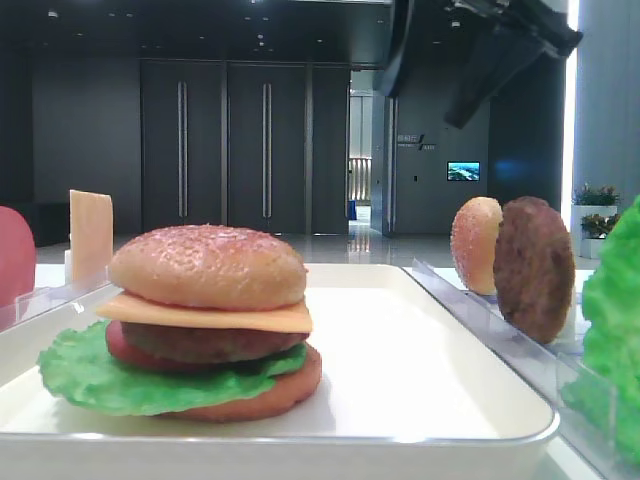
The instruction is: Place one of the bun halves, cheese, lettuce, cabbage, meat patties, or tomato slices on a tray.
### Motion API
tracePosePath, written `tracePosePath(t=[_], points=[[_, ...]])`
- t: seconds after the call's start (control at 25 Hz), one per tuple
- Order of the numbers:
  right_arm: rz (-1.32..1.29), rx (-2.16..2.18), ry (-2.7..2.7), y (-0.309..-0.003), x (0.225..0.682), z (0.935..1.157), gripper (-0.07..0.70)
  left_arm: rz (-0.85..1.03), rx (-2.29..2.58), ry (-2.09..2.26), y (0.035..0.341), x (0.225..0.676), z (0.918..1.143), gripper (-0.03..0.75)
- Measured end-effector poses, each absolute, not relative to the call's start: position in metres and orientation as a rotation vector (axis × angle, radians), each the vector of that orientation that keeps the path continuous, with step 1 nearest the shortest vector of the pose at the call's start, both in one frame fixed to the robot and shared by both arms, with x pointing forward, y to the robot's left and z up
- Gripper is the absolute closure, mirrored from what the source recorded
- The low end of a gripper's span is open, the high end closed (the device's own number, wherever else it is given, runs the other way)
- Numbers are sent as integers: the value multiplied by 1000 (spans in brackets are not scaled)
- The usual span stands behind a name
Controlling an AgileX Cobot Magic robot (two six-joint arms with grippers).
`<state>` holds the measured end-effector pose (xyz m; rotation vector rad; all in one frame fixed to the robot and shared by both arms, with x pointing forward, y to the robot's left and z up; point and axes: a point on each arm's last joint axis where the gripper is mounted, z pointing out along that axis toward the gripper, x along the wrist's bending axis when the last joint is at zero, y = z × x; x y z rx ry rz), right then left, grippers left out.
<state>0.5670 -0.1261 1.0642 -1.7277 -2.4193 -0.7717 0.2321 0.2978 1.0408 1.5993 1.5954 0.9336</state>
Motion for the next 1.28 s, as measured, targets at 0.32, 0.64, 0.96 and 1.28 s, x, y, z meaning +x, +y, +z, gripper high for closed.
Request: tracePosePath(t=[0.32,0.64,0.96,1.28], points=[[-578,-1978,-2467,-170,573,1070,225,934,1599,1596,298,232,1041,283],[-448,-2209,-2300,-243,586,1068,225,937,1600,1597,298,232,1041,283],[-353,-2303,-2226,-291,585,1067,226,938,1600,1597,298,232,1041,283],[-388,-2305,-2248,-290,569,1083,226,940,1601,1598,298,232,1041,283]])
